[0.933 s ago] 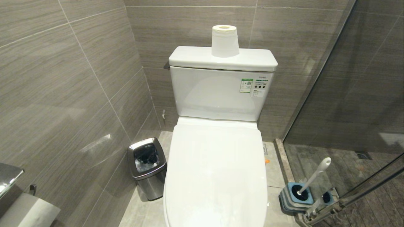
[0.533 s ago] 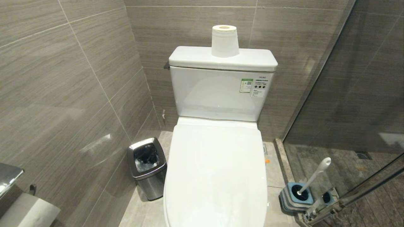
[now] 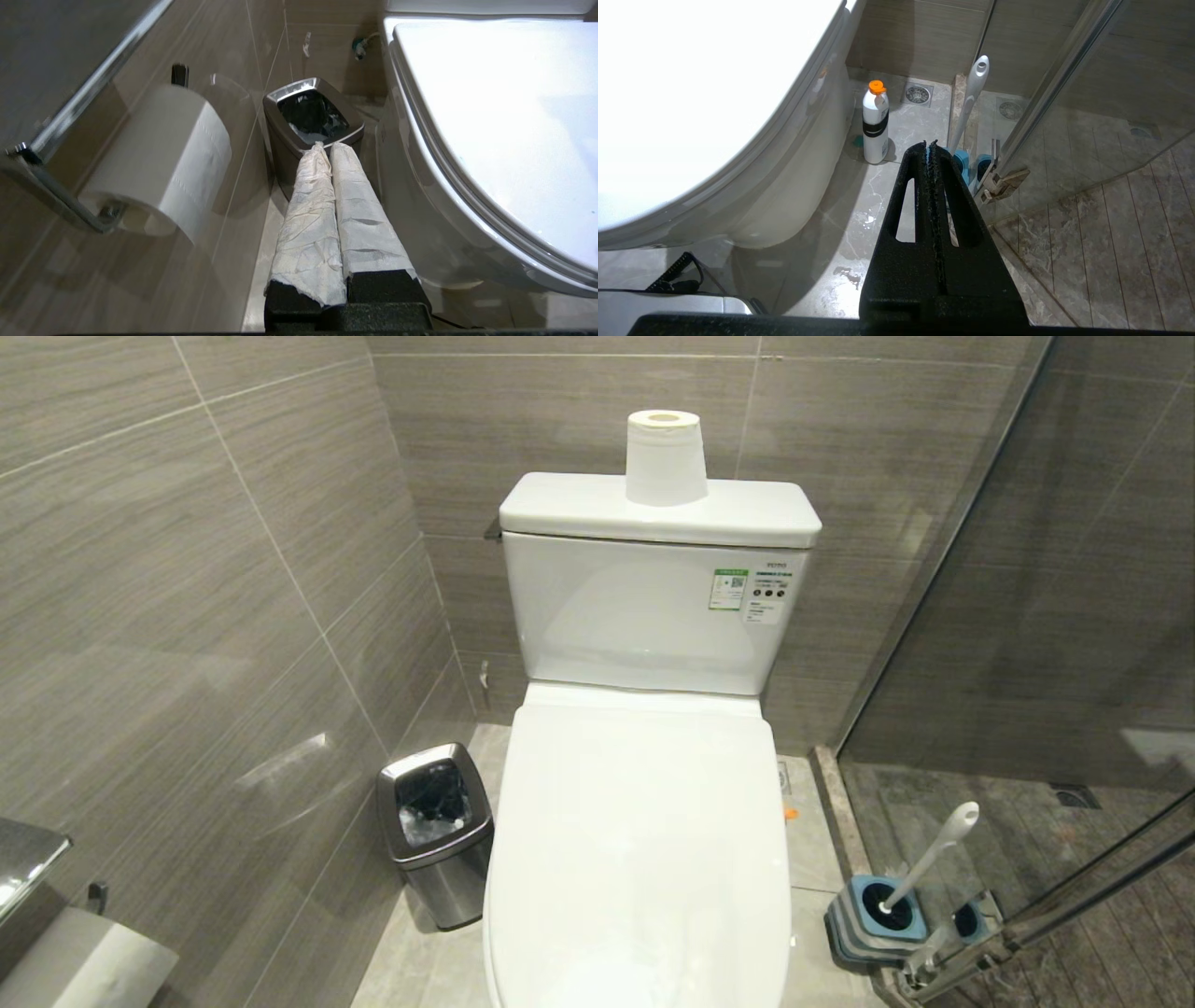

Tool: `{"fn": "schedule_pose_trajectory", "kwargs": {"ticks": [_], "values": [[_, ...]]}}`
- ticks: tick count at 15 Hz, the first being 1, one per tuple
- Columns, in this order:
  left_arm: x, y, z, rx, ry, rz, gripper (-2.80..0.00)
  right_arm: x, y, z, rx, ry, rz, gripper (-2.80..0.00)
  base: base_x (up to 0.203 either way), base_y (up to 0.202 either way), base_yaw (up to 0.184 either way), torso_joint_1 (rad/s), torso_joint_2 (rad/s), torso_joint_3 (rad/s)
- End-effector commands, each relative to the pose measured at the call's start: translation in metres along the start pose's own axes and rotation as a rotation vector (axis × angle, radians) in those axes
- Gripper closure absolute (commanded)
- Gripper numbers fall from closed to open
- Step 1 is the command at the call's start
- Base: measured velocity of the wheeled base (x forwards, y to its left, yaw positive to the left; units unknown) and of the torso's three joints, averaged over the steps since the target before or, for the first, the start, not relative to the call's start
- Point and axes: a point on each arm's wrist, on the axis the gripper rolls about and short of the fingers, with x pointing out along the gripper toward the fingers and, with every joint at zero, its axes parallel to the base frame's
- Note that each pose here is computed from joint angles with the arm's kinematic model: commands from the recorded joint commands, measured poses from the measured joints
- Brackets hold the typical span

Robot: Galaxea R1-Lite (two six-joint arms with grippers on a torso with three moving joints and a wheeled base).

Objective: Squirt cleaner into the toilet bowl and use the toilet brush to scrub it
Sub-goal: Use the left hand to lift the toilet lid slightly

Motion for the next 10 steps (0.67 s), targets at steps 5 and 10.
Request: {"fn": "schedule_pose_trajectory", "kwargs": {"ticks": [5, 10], "values": [[-0.028, -0.002, 0.063, 0.078, -0.157, -0.133, 0.0, 0.0, 0.0, 0.0, 0.0, -0.001, 0.0, 0.0, 0.0, 0.0, 0.0, 0.0, 0.0, 0.0], [-0.041, -0.005, 0.132, 0.106, -0.183, -0.349, 0.0, 0.0, 0.0, 0.0, 0.0, -0.001, 0.0, 0.0, 0.0, 0.0, 0.0, 0.0, 0.0, 0.0]]}}
